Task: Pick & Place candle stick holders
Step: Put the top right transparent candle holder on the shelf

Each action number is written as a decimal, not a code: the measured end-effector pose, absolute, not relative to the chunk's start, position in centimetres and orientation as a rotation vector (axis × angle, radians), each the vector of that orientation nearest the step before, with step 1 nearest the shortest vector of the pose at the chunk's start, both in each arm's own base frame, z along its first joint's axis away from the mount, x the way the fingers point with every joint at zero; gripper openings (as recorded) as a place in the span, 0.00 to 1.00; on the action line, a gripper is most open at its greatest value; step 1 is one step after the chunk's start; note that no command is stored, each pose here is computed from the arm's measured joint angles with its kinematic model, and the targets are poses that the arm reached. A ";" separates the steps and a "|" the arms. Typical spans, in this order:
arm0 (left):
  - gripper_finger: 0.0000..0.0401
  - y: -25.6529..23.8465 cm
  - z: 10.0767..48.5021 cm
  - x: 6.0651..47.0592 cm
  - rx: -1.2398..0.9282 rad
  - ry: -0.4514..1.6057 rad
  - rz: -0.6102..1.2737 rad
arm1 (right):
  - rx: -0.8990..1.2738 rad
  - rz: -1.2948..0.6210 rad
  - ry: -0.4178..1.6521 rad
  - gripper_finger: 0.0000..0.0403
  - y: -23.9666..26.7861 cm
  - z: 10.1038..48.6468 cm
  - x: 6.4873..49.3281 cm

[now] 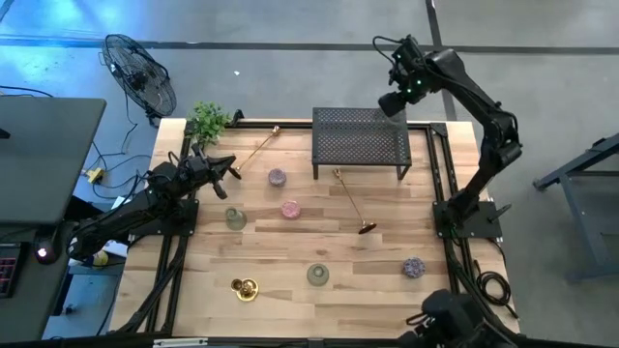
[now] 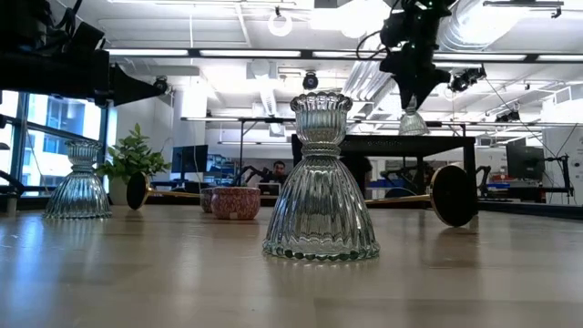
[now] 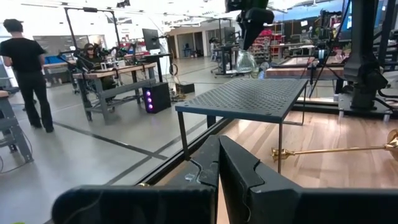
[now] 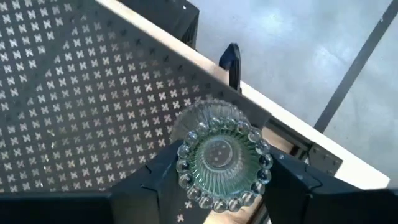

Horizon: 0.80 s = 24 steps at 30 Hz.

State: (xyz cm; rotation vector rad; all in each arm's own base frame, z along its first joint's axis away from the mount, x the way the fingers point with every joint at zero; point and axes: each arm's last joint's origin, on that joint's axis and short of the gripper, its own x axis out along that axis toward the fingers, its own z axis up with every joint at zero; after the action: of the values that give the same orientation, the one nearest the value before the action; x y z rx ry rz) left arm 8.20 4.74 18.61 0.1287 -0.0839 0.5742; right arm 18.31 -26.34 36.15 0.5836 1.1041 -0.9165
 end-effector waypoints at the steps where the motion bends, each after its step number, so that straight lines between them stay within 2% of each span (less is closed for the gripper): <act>1: 0.00 4.7 18.6 8.2 0.129 -0.084 0.574 | 0.583 -0.921 1.096 0.40 -26.5 36.2 18.2; 6: 0.00 4.7 18.6 8.2 0.130 -0.084 0.574 | 0.573 -0.924 1.084 0.38 -27.1 35.8 18.5; 12: 0.00 4.7 18.6 8.2 0.130 -0.084 0.574 | 0.589 -0.926 1.110 0.43 -27.7 34.9 18.9; 20: 0.00 4.7 18.6 8.2 0.130 -0.085 0.574 | 0.592 -0.928 1.134 0.38 -28.1 34.3 19.1; 24: 0.00 4.7 18.6 8.2 0.130 -0.085 0.574 | 0.600 -0.928 1.146 0.42 -28.1 34.2 19.0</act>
State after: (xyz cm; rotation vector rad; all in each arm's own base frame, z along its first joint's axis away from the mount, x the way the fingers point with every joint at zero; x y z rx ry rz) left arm 8.20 4.74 18.63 0.1301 -0.0847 0.5740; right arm 19.00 -28.05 34.23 0.5999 1.1461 -0.9280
